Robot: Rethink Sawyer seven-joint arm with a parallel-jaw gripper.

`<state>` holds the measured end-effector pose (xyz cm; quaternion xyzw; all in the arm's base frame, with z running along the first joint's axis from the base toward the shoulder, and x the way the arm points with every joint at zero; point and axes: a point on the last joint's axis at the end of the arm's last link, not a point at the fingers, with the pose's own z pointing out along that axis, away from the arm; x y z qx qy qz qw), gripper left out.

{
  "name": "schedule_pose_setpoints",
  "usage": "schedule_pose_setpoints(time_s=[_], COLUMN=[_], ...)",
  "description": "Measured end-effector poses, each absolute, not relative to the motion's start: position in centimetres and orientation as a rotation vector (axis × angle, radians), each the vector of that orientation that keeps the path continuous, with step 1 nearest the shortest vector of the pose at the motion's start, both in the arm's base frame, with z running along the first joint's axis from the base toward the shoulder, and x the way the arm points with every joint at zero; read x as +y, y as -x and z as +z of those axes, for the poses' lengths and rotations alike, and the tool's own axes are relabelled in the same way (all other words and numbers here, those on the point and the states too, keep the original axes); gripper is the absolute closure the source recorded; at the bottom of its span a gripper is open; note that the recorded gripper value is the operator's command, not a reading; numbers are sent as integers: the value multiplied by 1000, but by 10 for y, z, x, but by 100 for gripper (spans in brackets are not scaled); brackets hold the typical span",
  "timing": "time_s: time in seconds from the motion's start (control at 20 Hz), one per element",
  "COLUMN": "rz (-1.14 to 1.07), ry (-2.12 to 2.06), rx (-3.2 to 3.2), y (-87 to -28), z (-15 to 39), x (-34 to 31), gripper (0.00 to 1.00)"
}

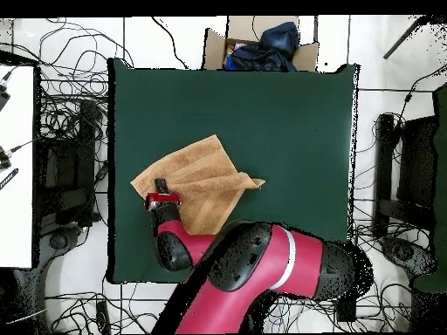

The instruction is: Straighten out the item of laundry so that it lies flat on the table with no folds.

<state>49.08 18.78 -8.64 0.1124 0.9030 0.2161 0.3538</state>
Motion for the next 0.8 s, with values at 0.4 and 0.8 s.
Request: schedule_pose_setpoints(time_s=[0.4,0.8], rz=[575,544], ry=[-293,-294], rx=[2321,2311], y=[-496,-509], z=[-80,-71], x=[193,196], gripper=[100,100])
